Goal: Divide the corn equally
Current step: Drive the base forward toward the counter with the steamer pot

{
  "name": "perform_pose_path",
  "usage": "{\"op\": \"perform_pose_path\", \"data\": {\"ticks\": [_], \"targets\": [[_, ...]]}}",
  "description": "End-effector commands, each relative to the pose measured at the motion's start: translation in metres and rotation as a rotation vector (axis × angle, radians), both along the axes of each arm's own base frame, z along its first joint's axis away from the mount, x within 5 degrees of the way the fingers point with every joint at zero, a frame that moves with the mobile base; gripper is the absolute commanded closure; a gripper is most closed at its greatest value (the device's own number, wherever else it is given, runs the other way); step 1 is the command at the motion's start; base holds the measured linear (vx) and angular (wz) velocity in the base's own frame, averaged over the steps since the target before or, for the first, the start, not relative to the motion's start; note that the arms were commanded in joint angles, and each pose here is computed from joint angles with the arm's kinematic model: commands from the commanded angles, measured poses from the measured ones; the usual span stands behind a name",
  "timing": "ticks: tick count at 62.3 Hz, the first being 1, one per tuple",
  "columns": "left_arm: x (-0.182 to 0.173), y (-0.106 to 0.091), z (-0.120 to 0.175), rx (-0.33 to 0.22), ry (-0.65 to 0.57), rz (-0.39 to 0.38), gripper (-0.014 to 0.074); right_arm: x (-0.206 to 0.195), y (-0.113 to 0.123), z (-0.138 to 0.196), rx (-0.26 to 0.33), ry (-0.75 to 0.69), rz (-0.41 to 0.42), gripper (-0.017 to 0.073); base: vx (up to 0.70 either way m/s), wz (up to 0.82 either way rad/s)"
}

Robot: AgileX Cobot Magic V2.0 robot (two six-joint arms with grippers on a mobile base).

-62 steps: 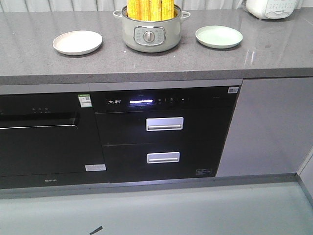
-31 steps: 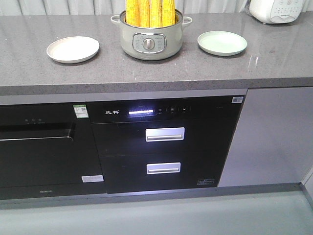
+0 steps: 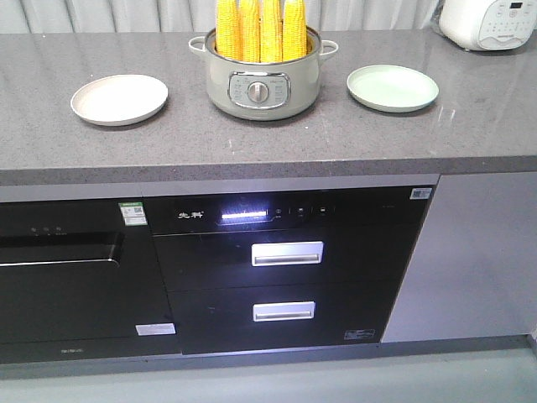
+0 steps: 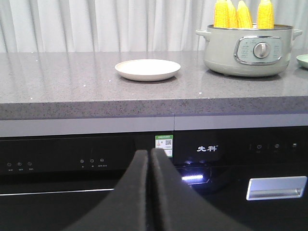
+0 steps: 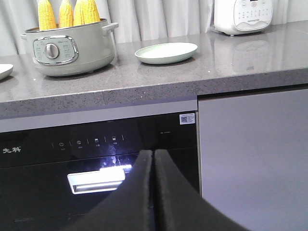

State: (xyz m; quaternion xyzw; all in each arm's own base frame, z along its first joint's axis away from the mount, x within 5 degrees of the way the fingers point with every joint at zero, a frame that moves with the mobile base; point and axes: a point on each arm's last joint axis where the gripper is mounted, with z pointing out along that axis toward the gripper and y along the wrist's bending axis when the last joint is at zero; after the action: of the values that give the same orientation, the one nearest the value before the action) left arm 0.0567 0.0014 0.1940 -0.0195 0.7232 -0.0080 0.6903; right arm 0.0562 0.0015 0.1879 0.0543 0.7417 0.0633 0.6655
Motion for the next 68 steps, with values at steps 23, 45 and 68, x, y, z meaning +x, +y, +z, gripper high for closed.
{"op": "perform_pose_path", "data": {"ticks": [23, 45, 68], "targets": [[-0.0014, -0.0011, 0.0090, -0.005, -0.095, -0.012, 0.0601, 0.0005, -0.0007, 0.0042, -0.011, -0.070, -0.009, 0.0561, 0.13, 0.02], [-0.0014, -0.0011, 0.0090, -0.005, -0.095, -0.012, 0.0601, 0.0005, -0.0007, 0.0042, -0.011, -0.070, -0.009, 0.0561, 0.12, 0.01], [-0.0014, -0.0011, 0.0090, -0.005, -0.095, -0.012, 0.0601, 0.0005, -0.0007, 0.0042, -0.011, -0.070, -0.009, 0.0561, 0.12, 0.00]]}}
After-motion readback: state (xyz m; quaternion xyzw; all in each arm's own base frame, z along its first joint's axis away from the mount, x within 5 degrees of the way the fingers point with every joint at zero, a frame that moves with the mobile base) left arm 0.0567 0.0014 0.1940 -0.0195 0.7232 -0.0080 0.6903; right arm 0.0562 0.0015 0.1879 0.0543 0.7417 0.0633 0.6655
